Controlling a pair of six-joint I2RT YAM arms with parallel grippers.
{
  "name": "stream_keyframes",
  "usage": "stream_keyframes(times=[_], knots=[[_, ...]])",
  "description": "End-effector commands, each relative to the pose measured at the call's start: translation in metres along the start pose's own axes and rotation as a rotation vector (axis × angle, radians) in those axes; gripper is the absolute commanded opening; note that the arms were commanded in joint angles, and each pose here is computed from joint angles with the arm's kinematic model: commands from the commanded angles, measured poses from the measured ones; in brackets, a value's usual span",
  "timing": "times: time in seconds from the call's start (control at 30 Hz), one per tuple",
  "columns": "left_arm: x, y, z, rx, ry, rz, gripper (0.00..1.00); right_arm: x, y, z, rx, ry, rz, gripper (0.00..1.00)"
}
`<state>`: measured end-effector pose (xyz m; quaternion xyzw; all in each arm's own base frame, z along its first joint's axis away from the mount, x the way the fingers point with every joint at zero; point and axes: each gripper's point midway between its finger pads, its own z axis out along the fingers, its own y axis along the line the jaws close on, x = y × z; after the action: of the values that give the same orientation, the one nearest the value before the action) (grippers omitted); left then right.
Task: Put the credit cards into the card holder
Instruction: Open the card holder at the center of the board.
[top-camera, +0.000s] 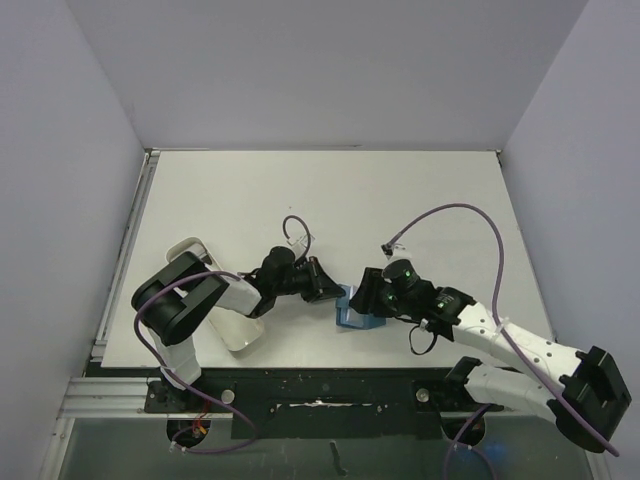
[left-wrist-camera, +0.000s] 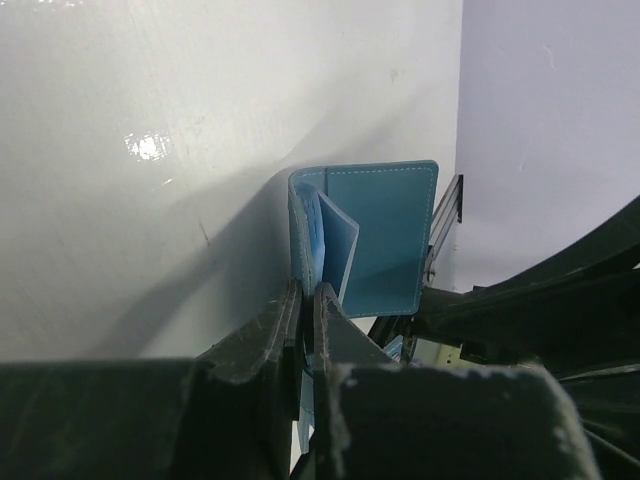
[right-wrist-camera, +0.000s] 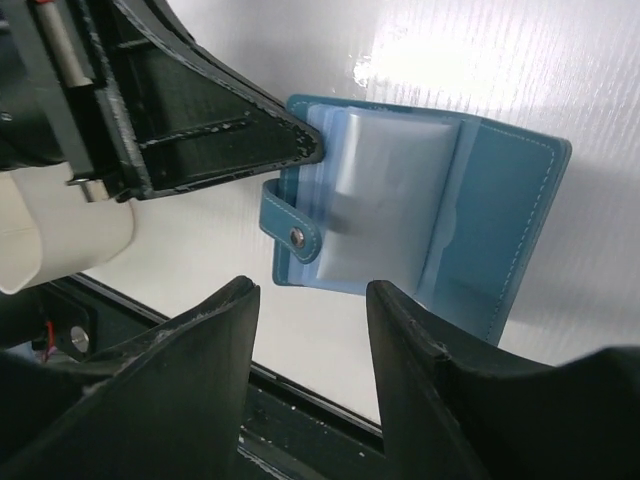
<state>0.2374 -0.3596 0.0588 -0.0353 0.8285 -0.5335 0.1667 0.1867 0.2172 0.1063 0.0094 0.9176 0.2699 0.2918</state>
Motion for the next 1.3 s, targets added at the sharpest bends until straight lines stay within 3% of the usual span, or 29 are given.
stream_keyframes(times=[0.0, 0.47, 1.27], knots=[[-0.012, -0.025, -0.006, 0.07, -0.058, 0.027, 0.0, -0.004, 0.006, 0.014, -0.017, -0.05, 0.015, 0.5], [-0.008, -0.024, -0.007, 0.078, -0.052, 0.016, 0.0, 0.018, -0.006, 0.044, 0.003, 0.006, -0.024, 0.62], [-0.006, -0.026, -0.005, 0.087, -0.039, 0.02, 0.0, 0.03, -0.032, 0.058, 0.109, 0.034, -0.035, 0.56]])
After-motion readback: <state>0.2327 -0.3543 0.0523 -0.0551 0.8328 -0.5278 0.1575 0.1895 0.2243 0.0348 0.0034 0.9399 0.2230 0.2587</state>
